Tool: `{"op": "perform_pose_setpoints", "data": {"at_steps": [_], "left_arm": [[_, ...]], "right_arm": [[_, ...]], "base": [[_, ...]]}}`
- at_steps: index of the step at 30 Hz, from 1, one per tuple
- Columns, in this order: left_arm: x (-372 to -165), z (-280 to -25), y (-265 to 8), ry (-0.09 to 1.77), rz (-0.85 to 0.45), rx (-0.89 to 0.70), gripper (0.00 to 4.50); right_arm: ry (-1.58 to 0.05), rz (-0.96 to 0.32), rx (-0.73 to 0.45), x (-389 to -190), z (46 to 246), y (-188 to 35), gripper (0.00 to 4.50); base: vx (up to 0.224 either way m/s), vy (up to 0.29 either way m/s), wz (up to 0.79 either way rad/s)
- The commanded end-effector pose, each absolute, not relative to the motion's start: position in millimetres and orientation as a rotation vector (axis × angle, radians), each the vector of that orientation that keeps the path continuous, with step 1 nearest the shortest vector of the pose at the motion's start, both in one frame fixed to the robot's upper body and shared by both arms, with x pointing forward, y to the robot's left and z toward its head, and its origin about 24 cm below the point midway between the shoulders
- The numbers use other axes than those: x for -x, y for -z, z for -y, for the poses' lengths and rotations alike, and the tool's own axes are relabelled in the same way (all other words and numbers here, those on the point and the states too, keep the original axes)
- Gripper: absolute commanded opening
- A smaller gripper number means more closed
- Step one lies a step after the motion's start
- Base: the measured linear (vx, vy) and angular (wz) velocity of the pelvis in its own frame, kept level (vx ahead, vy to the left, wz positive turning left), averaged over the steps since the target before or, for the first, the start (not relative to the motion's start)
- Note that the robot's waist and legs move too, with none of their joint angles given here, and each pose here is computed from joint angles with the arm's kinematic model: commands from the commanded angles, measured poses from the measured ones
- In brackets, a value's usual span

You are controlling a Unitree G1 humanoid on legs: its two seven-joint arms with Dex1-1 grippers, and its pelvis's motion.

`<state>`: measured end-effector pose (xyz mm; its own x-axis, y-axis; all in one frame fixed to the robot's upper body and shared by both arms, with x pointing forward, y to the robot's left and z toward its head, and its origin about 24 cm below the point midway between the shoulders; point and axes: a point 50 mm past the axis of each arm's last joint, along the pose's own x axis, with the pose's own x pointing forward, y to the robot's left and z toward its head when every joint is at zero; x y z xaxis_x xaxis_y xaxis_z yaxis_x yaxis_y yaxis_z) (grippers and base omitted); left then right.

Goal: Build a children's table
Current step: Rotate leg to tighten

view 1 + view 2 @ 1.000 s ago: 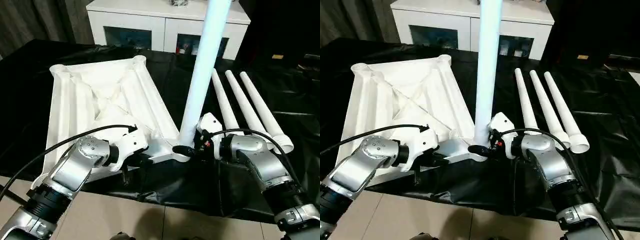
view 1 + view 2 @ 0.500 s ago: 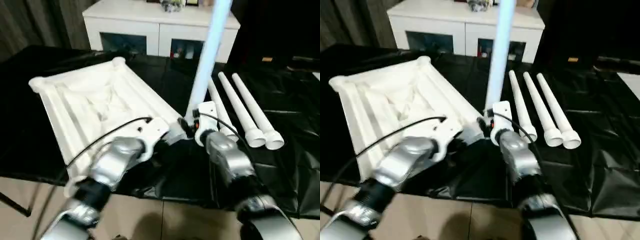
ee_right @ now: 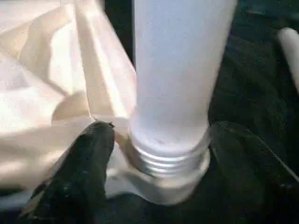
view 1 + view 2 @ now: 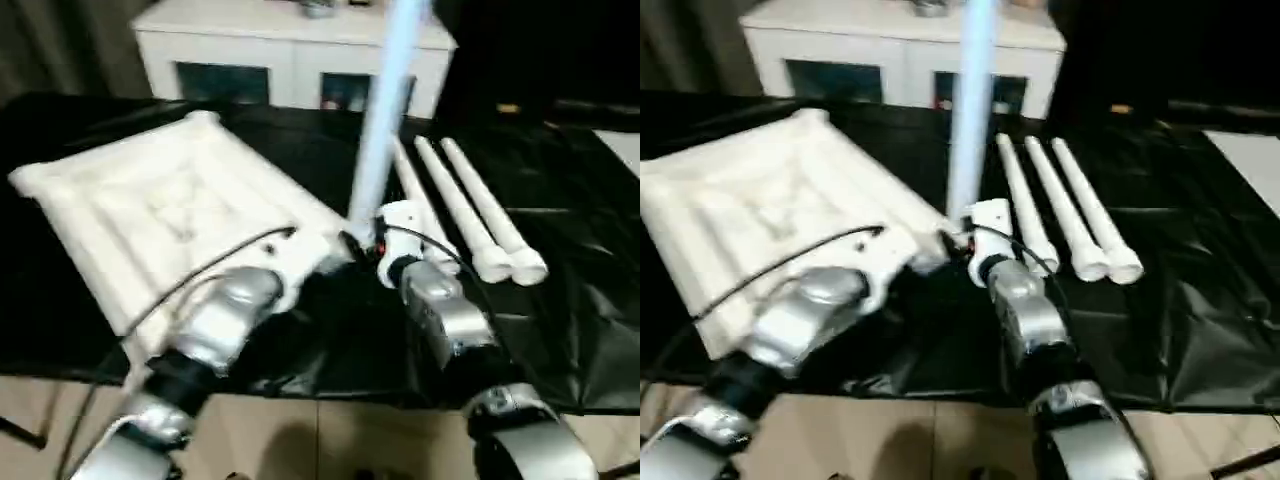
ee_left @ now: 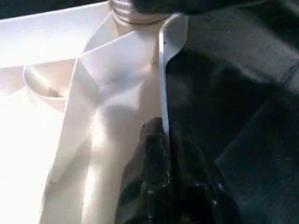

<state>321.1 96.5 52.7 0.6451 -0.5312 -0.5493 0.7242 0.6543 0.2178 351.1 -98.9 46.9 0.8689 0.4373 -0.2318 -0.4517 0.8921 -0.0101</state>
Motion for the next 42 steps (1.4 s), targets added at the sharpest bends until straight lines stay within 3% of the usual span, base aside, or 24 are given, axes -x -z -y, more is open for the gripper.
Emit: {"op": "perform_pose_setpoints", "data": {"at_steps": [1,5,13,22,36,42], "left_arm": [[-322.9,-93.9,-72.5,0.77,-0.368,-0.462,0.0],[-309.8,-112.7,-72.9,0.913,-0.397,-0.501,0.0],[-281.5,-121.0,-74.0,1.226,-0.422,-0.501,0.0],[-281.4,-124.1,-73.2,1.235,-0.431,-0.513,0.0],[-281.8,-128.0,-72.7,1.23,-0.442,-0.514,0.0],[-281.2,-130.2,-68.8,1.213,-0.46,-0.513,0.0]], "right_arm": [[-0.536,-0.205,0.093,-349.8,101.5,-53.0,3.87],[-0.809,-0.191,0.128,-333.4,125.5,-64.0,3.98],[-1.052,-0.259,0.206,-314.0,142.6,-60.3,3.98],[-1.105,-0.306,0.242,-311.7,142.5,-55.8,3.98],[-1.142,-0.357,0.22,-307.1,145.7,-49.5,2.73],[-1.066,-0.375,0.194,-309.9,146.2,-42.6,2.69]], "base": [[0.0,0.0,0.0],[0.053,-0.037,0.06],[0.024,-0.015,0.0],[0.0,0.0,0.0],[0.0,0.0,0.0],[0.0,0.0,0.0]]}}
